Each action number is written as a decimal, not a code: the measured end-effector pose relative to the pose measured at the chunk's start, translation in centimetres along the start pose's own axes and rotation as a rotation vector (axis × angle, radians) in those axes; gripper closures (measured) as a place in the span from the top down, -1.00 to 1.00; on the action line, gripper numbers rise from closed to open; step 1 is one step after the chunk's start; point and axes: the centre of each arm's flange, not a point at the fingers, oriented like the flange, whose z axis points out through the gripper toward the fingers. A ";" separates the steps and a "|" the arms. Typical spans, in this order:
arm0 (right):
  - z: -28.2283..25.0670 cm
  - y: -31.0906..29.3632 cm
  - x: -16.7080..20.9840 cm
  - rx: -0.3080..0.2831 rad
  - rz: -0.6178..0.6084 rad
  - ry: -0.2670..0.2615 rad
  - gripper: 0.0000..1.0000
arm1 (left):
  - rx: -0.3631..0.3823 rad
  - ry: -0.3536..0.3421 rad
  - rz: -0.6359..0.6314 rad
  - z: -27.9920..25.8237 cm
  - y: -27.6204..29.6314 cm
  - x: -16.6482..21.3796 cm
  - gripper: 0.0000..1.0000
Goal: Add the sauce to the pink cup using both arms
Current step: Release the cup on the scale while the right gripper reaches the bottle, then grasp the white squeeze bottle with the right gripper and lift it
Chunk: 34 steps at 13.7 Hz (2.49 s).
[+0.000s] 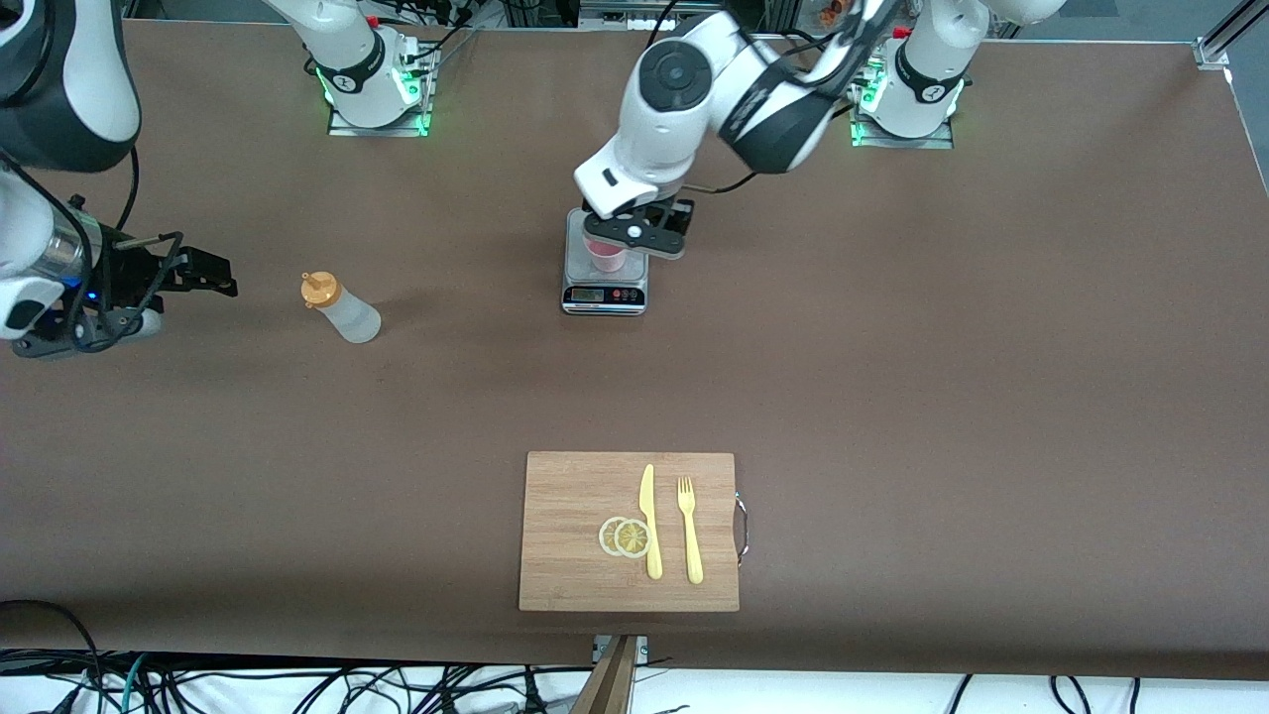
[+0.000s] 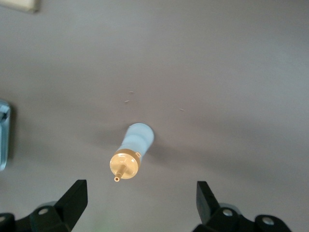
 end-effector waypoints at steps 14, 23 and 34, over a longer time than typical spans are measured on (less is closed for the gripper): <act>22.0 14.0 -5.5 0.596 -0.954 0.515 1.00 | 0.070 -0.041 -0.180 -21.4 -41.9 4.4 1.00; 36.1 14.0 -8.2 0.800 -1.222 0.946 1.00 | 0.118 -0.110 -0.117 -21.5 -43.3 3.4 1.00; 39.0 8.5 -3.6 0.890 -1.254 1.030 0.97 | 0.122 -0.121 -0.096 -21.3 -42.8 3.4 1.00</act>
